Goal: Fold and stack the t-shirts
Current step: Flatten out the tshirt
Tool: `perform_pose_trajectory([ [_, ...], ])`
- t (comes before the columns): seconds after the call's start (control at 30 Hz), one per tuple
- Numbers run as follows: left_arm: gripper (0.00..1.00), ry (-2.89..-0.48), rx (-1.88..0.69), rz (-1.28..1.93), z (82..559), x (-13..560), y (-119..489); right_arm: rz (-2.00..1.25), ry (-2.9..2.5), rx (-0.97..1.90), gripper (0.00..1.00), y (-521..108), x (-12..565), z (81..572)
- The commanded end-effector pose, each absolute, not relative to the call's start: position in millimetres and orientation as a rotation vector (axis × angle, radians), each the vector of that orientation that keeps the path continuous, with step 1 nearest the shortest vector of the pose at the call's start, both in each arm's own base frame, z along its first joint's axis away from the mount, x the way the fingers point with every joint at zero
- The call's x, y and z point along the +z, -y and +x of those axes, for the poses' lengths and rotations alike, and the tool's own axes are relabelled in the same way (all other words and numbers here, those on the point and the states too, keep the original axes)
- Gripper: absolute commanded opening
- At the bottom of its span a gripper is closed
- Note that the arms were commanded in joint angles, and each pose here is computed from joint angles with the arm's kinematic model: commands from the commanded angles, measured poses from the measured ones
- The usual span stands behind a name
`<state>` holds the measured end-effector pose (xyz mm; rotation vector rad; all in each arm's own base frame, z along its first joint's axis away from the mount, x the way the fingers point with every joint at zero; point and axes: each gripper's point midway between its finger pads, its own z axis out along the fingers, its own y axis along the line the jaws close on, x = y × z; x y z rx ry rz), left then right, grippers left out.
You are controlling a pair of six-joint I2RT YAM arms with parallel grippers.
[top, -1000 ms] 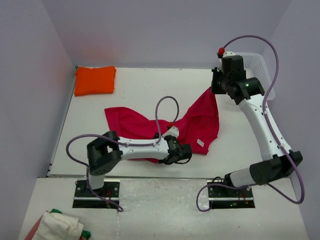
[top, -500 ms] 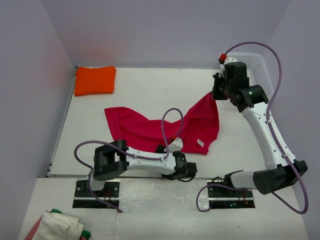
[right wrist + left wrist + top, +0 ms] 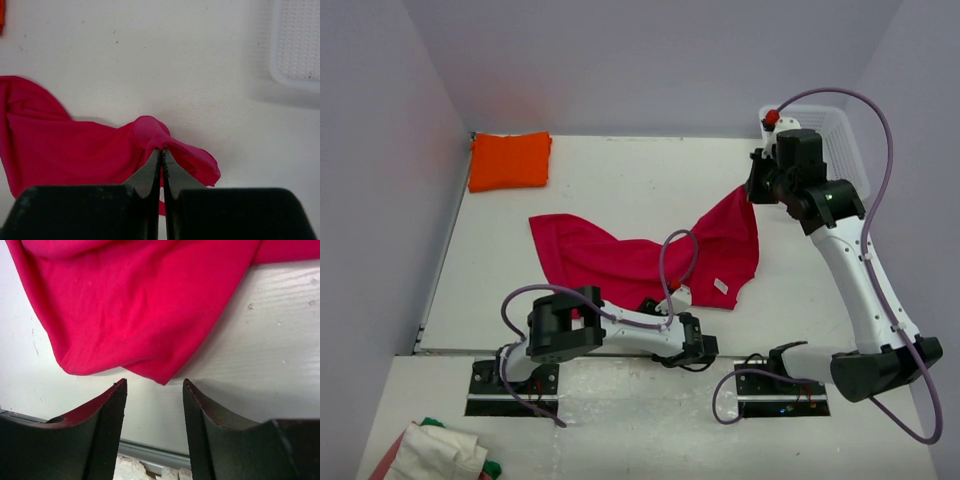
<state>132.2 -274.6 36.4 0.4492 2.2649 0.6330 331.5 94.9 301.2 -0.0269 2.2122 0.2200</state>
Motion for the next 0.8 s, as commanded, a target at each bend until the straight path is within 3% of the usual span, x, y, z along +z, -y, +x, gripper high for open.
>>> perform_pose_trajectory([
  [0.0, 0.49, -2.199, 0.629, 0.379, 149.4, 37.3, 273.6, -0.033, -2.152, 0.255, 0.0, -98.3, 315.3, 332.1],
  [0.17, 0.46, -2.201, 0.629, 0.364, 158.5, 29.3, 268.1, -0.04, -2.154, 0.259, 0.0, -99.1, 313.8, 331.3],
  [0.27, 0.38, -2.203, 0.645, 0.367, 163.3, 25.3, 264.0, -0.041, -2.151, 0.263, 0.0, -99.5, 313.3, 330.9],
  [0.37, 0.13, -2.201, 0.643, 0.365, 164.7, 29.3, 264.3, -0.04, -2.151, 0.261, 0.0, -99.8, 314.0, 331.8],
  [0.4, 0.0, -2.204, 0.638, 0.363, 164.0, 30.8, 265.3, -0.038, -2.154, 0.262, 0.0, -100.1, 313.8, 332.4],
  [0.6, 0.0, -2.21, 0.63, 0.438, 144.9, 65.1, 271.9, -0.04, -2.157, 0.264, 0.0, -102.0, 315.9, 337.3],
  [0.77, 0.0, -2.362, 0.321, 0.431, 103.6, 115.2, 281.9, -0.035, -2.158, 0.241, 0.0, -98.3, 317.6, 337.9],
])
